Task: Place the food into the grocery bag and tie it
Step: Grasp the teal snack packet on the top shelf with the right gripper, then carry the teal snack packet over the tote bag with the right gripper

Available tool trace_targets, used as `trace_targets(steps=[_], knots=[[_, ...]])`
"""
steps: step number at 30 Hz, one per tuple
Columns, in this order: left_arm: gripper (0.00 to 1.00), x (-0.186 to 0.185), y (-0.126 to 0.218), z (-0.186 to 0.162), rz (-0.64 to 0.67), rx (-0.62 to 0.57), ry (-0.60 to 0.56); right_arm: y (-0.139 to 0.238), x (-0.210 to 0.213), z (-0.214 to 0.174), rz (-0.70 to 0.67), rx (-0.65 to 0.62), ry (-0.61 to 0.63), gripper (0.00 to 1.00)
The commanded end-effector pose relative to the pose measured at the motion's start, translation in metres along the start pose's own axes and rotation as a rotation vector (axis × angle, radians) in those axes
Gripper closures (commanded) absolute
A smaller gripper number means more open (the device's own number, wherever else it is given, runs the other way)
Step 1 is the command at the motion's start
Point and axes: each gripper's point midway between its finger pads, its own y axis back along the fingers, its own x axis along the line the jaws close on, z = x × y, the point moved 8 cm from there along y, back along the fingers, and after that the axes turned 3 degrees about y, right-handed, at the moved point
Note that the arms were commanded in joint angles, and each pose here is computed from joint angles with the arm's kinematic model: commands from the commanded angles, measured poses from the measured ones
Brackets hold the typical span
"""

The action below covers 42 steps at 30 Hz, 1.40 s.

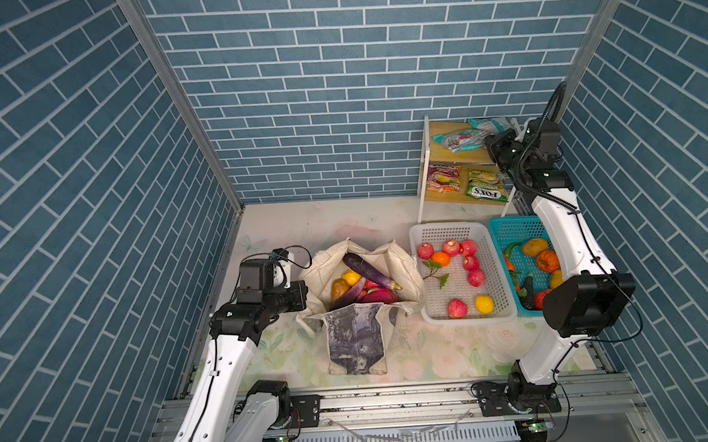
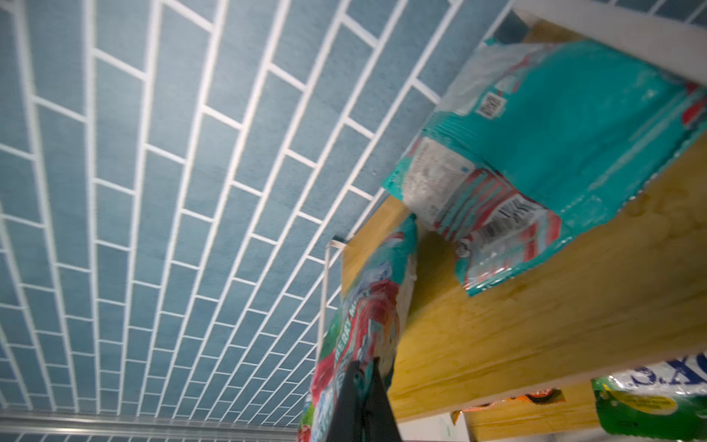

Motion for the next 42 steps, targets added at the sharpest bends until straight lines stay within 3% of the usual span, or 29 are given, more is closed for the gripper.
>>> trace_targets(steps=[1,9,16,30,42], knots=[[0.97,0.0,0.0,-0.003,-0.006,0.007,-0.013,0.051,0.066,0.025,0.257,-0.106,0.04,1.0],[0.97,-0.001,0.0,-0.003,-0.009,0.005,-0.014,0.108,0.115,0.027,0.457,-0.072,0.1,1.0],[0.97,-0.001,-0.001,-0.002,-0.01,0.005,-0.015,0.146,0.128,0.004,0.513,0.049,0.142,1.0],[0.97,0.001,-0.004,-0.002,0.006,0.016,-0.009,0.18,0.114,-0.128,0.557,0.518,0.351,1.0],[0.97,0.002,-0.006,-0.002,0.005,0.023,-0.008,0.189,0.122,-0.224,0.636,0.794,0.507,1.0]])
